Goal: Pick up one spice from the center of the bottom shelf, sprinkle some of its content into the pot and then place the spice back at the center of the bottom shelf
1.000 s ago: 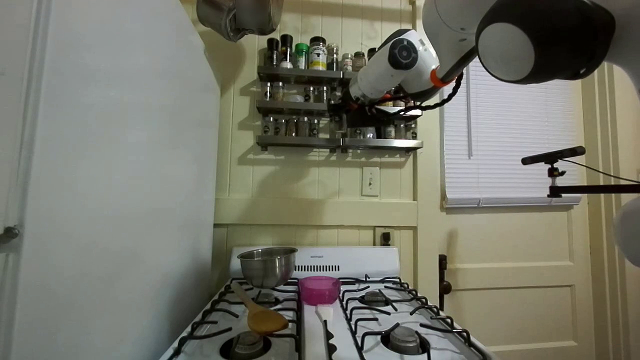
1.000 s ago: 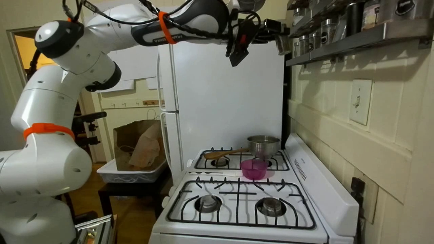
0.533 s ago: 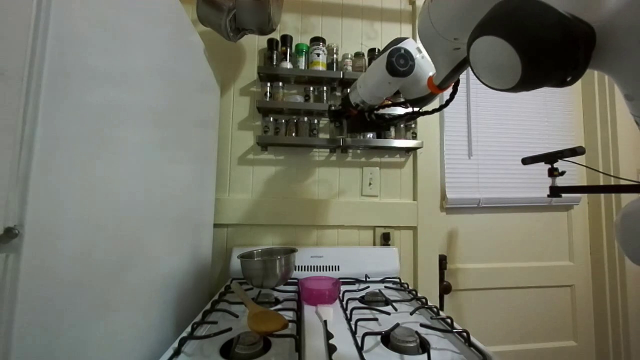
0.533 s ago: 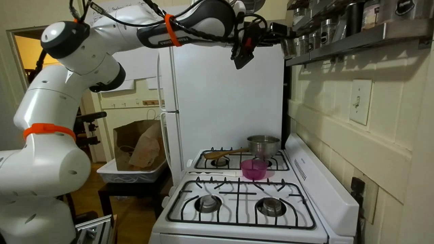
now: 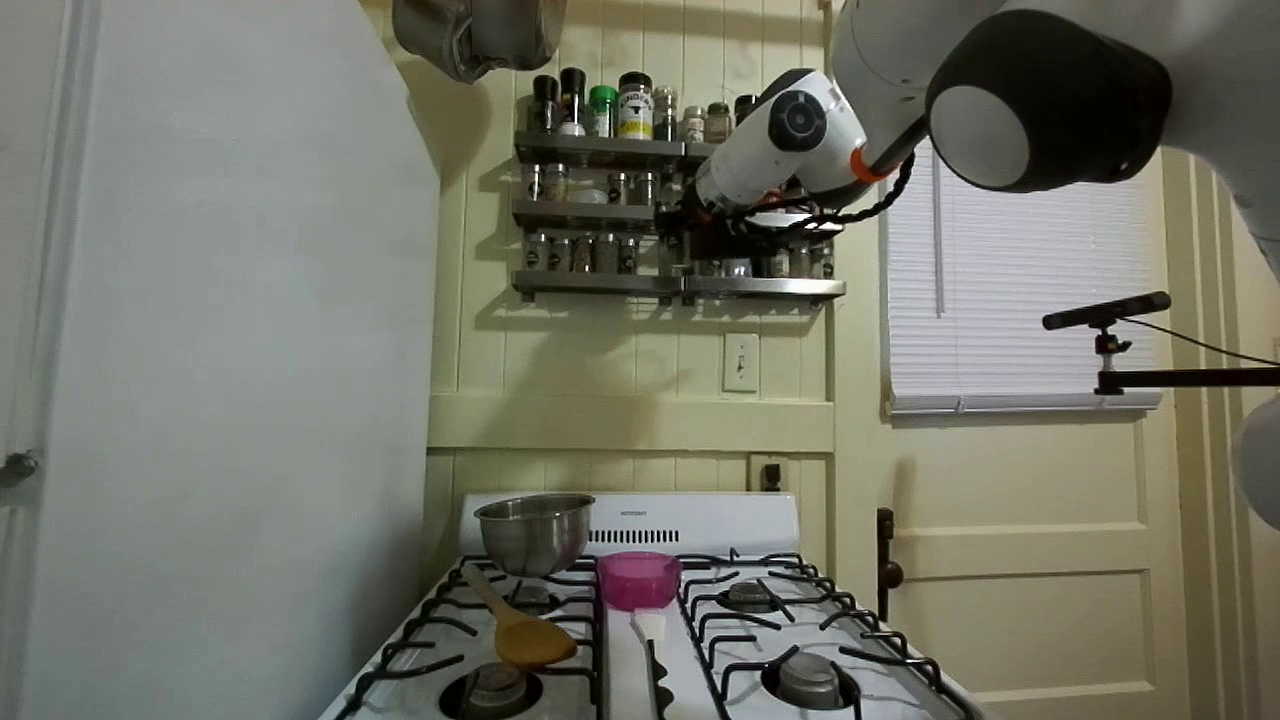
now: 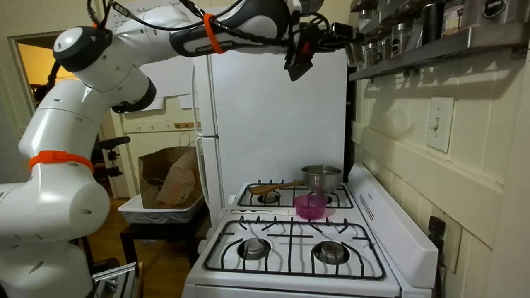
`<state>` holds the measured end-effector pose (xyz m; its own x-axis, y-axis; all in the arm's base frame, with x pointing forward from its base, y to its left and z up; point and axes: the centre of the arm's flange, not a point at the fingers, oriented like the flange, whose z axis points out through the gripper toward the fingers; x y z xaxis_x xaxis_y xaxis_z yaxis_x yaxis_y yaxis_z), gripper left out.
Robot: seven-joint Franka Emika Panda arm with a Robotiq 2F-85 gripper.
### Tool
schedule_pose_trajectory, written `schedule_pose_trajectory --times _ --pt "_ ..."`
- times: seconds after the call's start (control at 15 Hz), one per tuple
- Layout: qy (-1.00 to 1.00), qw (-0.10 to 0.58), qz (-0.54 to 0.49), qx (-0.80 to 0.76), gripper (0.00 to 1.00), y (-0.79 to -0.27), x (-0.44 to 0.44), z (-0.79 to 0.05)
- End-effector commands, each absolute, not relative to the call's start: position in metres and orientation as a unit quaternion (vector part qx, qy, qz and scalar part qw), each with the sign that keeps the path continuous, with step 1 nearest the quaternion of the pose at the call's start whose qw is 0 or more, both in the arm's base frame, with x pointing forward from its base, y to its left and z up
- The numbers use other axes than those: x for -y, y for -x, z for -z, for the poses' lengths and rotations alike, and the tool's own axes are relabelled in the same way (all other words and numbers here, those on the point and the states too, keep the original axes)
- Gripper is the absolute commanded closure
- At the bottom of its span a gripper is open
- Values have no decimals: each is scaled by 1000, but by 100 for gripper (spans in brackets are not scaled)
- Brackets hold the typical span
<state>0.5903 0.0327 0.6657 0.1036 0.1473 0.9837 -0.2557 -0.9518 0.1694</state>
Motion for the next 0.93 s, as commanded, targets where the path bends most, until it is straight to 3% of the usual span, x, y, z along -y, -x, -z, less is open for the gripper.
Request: schedule_pose_trajectory --times 0.0,0.47,0.53,0.87 --pt "-719 142 -679 44 76 -615 -57 -695" --pt "-711 155 -684 52 76 -633 -61 -694" --pt "-718 150 -679 31 51 -605 -45 -669" --pt "-716 156 -679 34 51 -609 -43 -666"
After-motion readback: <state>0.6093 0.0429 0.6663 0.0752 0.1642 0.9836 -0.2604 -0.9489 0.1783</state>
